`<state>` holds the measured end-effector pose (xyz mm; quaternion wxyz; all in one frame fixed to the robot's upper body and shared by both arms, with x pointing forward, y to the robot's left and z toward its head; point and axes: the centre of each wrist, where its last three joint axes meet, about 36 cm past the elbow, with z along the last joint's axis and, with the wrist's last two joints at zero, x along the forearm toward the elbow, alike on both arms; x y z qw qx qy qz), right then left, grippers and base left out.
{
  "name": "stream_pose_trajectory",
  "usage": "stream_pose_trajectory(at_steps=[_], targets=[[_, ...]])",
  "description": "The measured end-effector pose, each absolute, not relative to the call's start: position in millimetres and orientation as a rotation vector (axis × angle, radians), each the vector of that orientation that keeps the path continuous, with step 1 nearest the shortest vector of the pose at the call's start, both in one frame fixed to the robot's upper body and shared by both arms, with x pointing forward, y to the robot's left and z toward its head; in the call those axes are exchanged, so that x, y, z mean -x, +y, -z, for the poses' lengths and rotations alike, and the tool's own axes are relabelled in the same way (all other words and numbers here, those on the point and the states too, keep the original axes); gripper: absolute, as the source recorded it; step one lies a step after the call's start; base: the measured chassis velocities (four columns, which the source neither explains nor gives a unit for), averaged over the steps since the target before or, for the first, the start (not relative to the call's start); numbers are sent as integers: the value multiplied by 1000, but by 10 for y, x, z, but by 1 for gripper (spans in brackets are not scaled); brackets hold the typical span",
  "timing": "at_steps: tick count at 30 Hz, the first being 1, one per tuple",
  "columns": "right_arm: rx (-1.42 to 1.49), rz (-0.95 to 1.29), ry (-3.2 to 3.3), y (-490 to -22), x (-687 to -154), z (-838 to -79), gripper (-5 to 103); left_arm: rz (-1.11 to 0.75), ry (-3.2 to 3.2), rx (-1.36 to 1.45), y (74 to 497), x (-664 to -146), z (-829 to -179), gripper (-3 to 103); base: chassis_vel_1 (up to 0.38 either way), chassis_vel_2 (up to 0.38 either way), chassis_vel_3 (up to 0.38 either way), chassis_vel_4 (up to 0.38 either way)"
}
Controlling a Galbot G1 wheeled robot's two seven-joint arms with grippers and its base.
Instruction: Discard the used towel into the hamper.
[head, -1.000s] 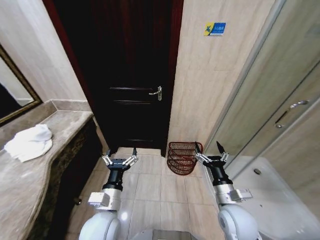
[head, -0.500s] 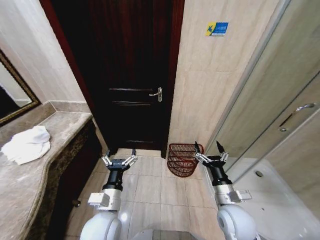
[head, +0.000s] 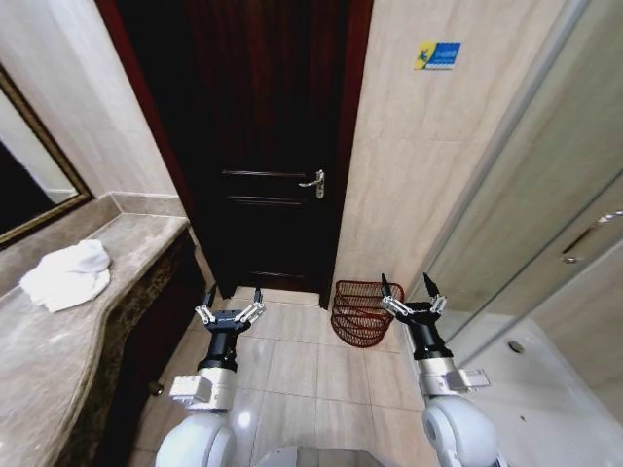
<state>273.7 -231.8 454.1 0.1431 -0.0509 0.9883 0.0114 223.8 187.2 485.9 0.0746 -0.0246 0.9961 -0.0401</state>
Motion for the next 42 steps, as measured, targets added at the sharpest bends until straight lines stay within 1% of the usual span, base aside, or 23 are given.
stream_pose_trajectory(at_steps=[19,39,42], targets=[[194,-43,2855,-2358,-2818,-4520,100,120,2971,102,1863,-2237,-4780,100,108,109,112,110],[191,-52,2861,-2342,-2782,-4515,100,141,2962,112,1855,-2242,-4778,100,109,102,103,99],[184,-56,2847,-2340,-2775,-4501,100,100,2962,159,1869,-2245,-4773,100,122,130,132,135]])
